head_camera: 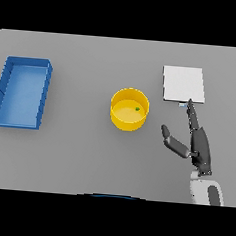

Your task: Pick up the red beaker and tilt it to pour out 1 green nut into yellow bowl. Pick up the yellow bowl and place it on the metallic measuring scale.

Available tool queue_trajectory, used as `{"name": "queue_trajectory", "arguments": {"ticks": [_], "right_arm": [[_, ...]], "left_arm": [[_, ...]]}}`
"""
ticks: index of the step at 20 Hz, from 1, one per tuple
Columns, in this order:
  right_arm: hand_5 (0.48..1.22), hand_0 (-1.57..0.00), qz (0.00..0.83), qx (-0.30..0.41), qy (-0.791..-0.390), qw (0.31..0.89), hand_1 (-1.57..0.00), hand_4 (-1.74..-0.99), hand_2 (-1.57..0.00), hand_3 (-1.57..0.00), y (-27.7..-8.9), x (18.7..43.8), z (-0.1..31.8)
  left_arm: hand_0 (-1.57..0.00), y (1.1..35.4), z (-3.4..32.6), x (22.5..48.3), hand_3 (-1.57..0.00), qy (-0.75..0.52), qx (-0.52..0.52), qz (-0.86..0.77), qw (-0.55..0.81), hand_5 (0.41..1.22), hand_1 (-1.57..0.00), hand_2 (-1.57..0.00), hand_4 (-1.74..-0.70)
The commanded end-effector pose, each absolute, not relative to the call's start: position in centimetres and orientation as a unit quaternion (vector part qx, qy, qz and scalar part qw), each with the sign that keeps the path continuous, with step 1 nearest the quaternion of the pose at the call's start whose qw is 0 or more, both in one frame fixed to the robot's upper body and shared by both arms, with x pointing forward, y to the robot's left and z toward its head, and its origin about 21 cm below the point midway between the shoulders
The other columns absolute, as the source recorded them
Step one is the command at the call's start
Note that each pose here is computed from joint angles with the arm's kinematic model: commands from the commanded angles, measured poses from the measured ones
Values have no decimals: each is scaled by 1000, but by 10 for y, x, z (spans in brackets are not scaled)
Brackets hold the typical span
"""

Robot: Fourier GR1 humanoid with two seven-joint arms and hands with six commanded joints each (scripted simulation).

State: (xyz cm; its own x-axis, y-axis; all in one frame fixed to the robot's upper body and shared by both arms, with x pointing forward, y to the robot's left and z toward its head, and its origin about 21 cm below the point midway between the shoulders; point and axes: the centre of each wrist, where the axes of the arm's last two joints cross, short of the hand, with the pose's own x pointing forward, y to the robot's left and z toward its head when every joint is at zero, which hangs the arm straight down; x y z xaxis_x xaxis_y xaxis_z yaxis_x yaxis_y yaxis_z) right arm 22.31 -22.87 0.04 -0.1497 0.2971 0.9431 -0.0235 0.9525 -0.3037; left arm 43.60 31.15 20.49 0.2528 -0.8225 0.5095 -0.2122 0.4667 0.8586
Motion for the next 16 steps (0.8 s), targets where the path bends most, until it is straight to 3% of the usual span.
{"name": "queue_trajectory", "arguments": {"ticks": [1, 7, 11, 14, 16], "right_arm": [[641, 1, 127, -91, -748, 645, 1, -1212, 1, 1, -230, 220, 0], [664, 1, 130, -90, -745, 648, 1, -1217, 1, 1, -229, 222, 2], [666, 1, 130, -87, -749, 644, 1, -1217, 1, 1, -226, 223, 3], [665, 1, 132, -92, -748, 644, 1, -1207, 1, 1, -228, 219, 1], [664, 1, 129, -89, -752, 641, 1, -1205, 1, 1, -225, 219, 0]], "left_arm": [[-1571, 314, 195, 426, -1457, -555, 462, -218, 657, 1221, -1571, -1570, -1741], [-1571, 320, 135, 373, -1449, -534, 442, -165, 701, 1221, -1571, -1571, -1741], [-1571, 322, 113, 363, -1509, -513, 437, -139, 726, 1221, -1571, -1571, -1741], [-1571, 321, 98, 357, -1539, -502, 437, -137, 734, 1117, -1571, -1571, -1741], [-1571, 325, 89, 355, -1551, -486, 442, -146, 739, 967, -1571, -1571, -1741]]}}
